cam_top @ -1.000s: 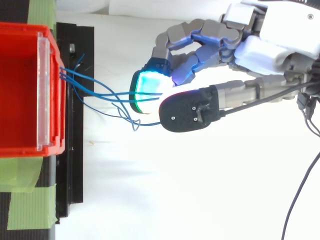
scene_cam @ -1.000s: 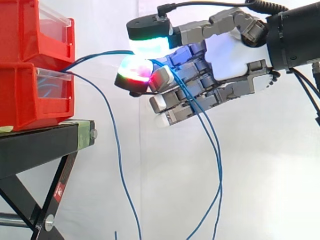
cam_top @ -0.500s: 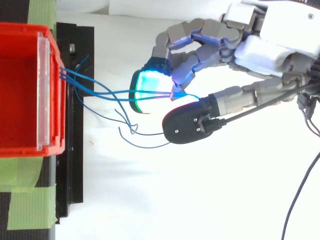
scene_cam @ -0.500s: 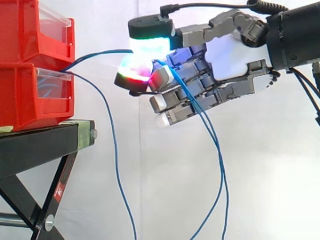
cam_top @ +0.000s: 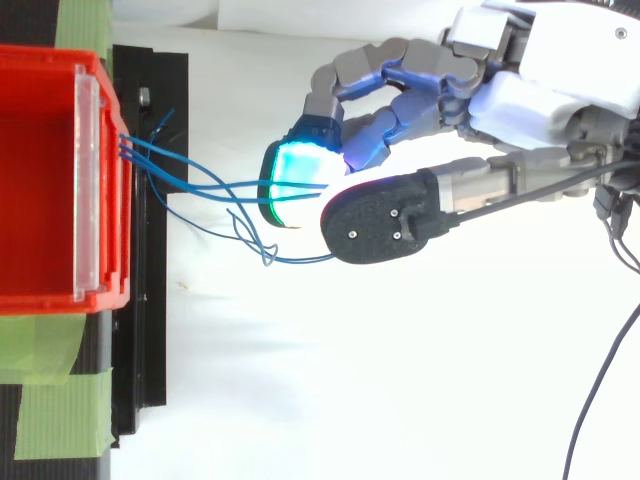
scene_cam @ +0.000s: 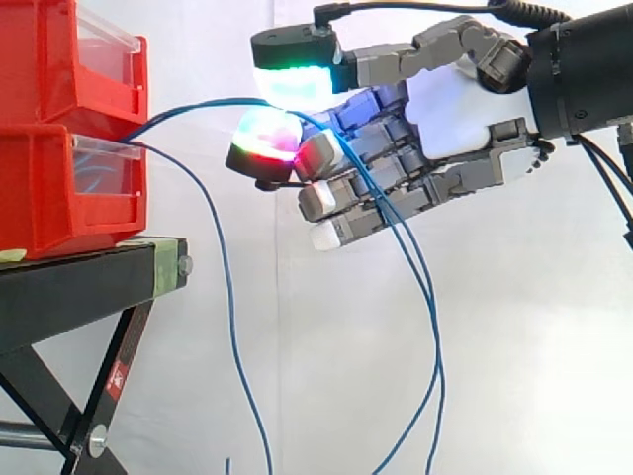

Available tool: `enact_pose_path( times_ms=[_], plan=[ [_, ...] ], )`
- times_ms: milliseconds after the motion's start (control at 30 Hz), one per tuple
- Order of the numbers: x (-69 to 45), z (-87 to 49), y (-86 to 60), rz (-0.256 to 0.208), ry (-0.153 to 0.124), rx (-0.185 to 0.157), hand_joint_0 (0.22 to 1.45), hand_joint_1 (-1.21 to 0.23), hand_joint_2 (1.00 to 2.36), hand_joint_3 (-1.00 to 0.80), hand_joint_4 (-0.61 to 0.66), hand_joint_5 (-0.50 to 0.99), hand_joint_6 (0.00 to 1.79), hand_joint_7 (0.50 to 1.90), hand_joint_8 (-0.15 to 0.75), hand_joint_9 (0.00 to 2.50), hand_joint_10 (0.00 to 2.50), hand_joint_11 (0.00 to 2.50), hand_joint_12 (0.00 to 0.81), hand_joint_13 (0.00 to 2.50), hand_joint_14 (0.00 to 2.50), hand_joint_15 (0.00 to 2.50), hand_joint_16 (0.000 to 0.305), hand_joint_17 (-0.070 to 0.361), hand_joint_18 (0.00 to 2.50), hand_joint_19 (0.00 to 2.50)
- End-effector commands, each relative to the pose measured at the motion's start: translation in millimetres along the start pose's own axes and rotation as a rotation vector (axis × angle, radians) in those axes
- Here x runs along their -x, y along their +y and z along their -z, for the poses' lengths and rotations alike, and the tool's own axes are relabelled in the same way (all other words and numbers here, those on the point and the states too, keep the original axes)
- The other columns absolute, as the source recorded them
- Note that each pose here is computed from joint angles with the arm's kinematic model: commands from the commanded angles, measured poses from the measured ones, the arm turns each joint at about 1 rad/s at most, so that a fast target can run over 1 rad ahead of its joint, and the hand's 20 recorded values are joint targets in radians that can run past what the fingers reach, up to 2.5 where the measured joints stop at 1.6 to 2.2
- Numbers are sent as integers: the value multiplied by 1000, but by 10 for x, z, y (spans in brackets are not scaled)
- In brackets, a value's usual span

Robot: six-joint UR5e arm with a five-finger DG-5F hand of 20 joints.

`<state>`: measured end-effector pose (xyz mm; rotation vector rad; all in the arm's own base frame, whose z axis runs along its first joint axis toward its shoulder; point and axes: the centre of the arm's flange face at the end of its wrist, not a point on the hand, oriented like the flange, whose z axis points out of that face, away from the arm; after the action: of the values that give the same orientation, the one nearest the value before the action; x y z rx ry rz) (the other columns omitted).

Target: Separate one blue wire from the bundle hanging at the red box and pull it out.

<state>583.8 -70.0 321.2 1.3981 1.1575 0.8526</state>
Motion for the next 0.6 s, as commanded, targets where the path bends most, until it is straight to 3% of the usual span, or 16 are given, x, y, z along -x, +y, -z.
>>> enact_pose_path(
  times_ms=[0,267,567],
  plan=[
    [-3,0,0,0,1,0,614,-676,1023,-254,217,-239,862,1161,346,546,14,1440,351,664,6,1650,41,93,444,680],
    [-2,0,0,0,-1,0,568,-570,1021,-255,235,-235,859,1200,358,560,16,1445,363,661,7,1641,44,100,443,713],
    [-1,2,-1,1,-1,-1,546,-568,1018,-292,248,-235,850,1196,359,551,17,1441,369,656,8,1629,46,104,436,719]
  ],
)
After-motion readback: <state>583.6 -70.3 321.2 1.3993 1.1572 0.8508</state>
